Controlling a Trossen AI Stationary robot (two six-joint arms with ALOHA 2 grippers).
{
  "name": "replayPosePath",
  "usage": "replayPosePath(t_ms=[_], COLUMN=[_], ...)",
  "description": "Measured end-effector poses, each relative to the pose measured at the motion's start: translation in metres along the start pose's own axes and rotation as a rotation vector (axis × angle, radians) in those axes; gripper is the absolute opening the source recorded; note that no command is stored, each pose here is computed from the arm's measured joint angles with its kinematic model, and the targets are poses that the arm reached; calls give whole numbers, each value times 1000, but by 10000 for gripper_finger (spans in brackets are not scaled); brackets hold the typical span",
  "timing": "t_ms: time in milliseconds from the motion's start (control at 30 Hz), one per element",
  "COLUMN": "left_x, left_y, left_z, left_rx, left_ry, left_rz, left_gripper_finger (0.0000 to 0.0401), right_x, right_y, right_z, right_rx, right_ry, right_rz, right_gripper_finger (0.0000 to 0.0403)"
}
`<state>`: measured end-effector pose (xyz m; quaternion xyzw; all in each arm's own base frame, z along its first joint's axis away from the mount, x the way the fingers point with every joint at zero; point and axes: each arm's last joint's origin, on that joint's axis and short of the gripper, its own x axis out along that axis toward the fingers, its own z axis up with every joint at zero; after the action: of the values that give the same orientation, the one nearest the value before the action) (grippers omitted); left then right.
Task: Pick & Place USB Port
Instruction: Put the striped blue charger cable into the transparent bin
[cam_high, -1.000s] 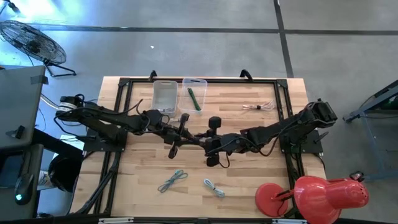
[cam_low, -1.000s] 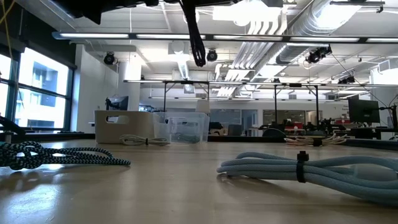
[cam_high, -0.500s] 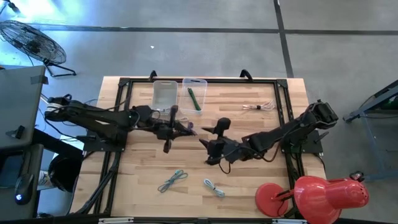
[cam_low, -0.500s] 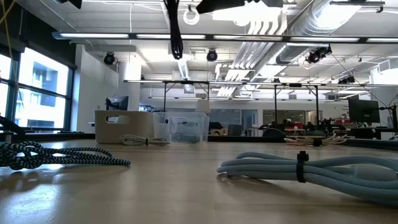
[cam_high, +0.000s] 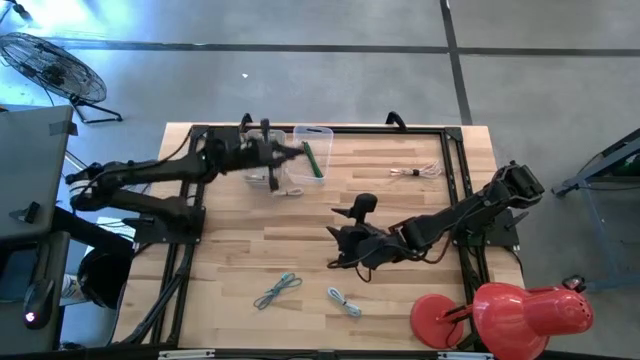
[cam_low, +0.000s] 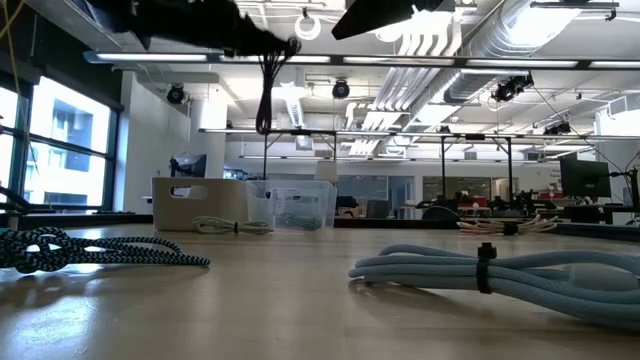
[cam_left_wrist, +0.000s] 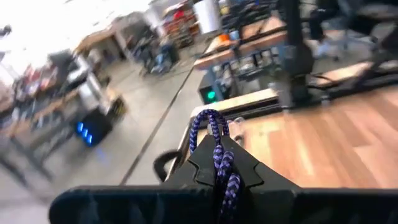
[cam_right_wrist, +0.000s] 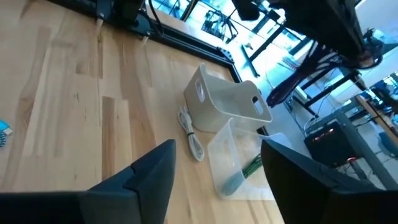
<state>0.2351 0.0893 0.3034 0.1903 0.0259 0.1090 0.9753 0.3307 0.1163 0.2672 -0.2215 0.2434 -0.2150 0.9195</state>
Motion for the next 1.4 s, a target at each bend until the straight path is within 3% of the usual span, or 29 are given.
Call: replayPosePath(t_ms=[267, 600, 833, 1100, 1400], left_x=[21, 53, 58, 58, 58], left_y=[37, 43, 39, 38, 37], left_z=[-44, -107, -116, -116, -116], left_rx=[-247, -468, -505, -564, -541], left_ry=[18, 73, 70, 72, 65], left_rz=[35, 37, 1, -37, -78], left_gripper_finger=[1, 1, 5, 47, 86], right_x=[0, 0, 0, 0, 0], right_y=[0, 2, 2, 2, 2], right_z=[0, 0, 0, 0, 0], right_rx=[17, 28, 26, 22, 23], right_ry=[0, -3, -2, -3, -3], right_rz=[10, 56, 61, 68, 66], right_gripper_finger=[219, 206, 200, 203, 204])
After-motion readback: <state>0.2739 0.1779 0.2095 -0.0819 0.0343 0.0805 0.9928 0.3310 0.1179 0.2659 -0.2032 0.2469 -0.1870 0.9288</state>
